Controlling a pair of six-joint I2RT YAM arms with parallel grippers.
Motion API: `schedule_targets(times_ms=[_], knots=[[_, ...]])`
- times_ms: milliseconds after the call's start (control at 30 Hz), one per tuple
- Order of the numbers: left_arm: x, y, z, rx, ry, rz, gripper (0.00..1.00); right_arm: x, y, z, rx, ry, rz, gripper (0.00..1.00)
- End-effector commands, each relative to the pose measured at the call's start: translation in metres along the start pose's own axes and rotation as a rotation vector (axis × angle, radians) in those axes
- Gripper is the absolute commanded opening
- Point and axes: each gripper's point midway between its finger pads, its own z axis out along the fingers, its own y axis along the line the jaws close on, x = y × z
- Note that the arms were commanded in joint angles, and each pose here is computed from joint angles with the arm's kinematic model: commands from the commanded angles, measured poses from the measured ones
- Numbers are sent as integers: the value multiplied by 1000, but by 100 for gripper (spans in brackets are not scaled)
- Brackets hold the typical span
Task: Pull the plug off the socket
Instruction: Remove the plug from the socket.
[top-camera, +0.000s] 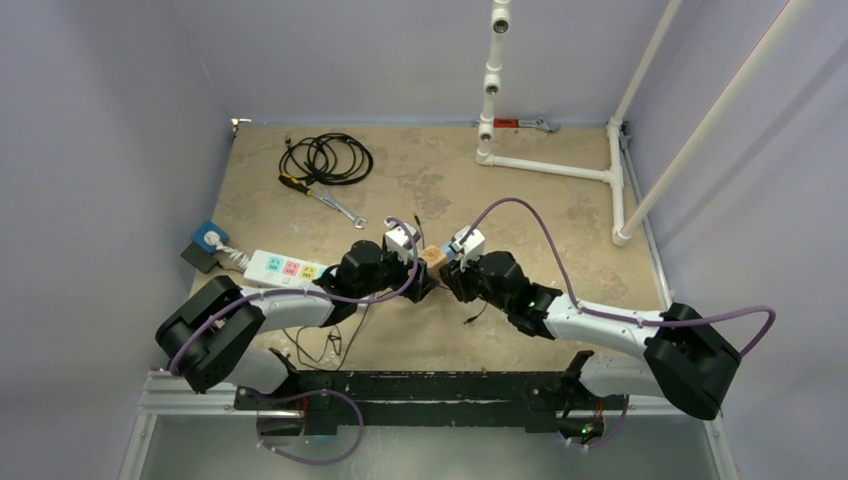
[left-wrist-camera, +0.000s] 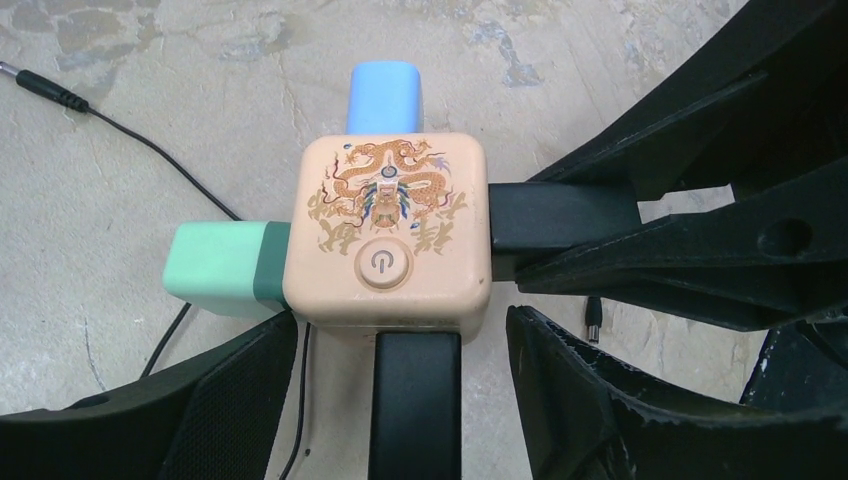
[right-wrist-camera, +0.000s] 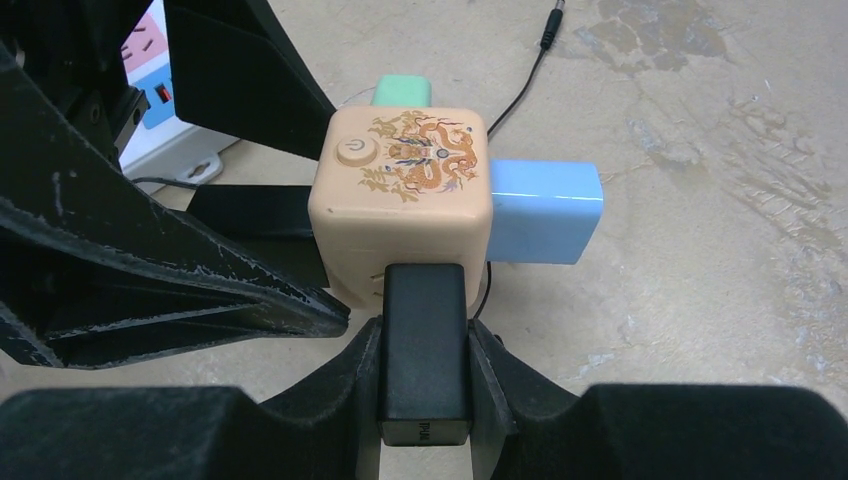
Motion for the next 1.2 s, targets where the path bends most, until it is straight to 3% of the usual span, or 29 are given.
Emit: schedule_targets(times_ms=[0,100,433,667,1167], knots=[[-33,-8,7,25,-97,-11,74,-40,24,2,-74,-129,-16,0],[-33,-4,7,24,-96,-23,69,-40,25,2,-73,-131,-22,0],[-35,-13,4,126,-101,-46,38,-42,28,2,-77,-134,-23,0],[-29,-6,10,95,-80,-45,0,-41,26,3,-59,-127,-20,0],[-26,24,5,-68,-64,37,0,-37,19,3,-18,-122,25,0]])
